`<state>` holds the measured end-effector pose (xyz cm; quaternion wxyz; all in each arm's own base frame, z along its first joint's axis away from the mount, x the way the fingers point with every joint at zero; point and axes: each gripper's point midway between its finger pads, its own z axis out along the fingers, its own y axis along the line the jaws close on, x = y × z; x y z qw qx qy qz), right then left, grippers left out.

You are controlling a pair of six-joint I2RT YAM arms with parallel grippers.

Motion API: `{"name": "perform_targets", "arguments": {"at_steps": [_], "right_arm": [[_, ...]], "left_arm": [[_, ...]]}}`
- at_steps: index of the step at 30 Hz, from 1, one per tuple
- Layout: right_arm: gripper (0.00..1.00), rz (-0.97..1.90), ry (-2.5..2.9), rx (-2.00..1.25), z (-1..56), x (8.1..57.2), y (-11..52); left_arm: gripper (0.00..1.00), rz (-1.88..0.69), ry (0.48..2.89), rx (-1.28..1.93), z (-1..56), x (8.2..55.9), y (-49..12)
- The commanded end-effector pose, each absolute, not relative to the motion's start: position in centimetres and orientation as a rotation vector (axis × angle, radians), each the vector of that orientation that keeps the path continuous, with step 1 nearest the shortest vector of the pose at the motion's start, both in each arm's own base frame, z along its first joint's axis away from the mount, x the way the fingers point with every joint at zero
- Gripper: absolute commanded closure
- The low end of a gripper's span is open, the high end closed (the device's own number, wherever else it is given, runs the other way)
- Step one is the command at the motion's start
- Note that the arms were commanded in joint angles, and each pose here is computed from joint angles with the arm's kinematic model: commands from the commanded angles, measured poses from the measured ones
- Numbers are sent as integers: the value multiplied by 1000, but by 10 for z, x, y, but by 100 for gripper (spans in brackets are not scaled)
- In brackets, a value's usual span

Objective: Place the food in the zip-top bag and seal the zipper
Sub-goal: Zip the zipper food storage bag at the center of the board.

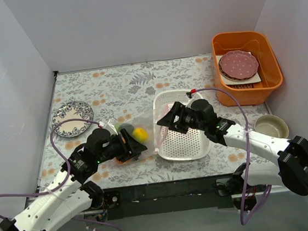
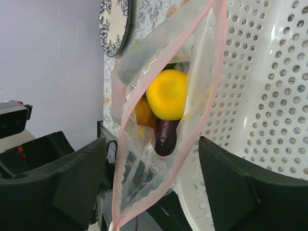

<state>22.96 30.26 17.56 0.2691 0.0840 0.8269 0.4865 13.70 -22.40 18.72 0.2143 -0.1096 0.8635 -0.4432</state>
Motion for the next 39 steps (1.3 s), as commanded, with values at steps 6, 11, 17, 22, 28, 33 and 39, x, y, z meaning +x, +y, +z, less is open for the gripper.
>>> {"name": "perform_targets", "arguments": {"at_steps": [6, 11, 17, 22, 28, 33, 39], "right_arm": [[54, 1337, 2236, 238, 171, 233, 308], [80, 1354, 2200, 256, 173, 232, 304], [91, 1349, 2211, 265, 166, 228, 301], [92, 1347, 2204, 266, 166, 227, 299], [92, 1323, 2198, 263, 168, 228, 295], [92, 1314, 2194, 266, 170, 230, 295], [92, 1308, 2205, 254, 168, 230, 296]], "left_arm": [[51, -1298, 2377, -295, 191, 136, -231], [44, -1349, 2385, -317, 184, 134, -237], [40, -1431, 2362, -349, 186, 133, -243], [38, -1481, 2356, -370, 187, 133, -248], [38, -1544, 2348, -419, 185, 134, -254], [39, -1571, 2365, -473, 178, 130, -255], [43, -1578, 2377, -497, 172, 132, -260]]}}
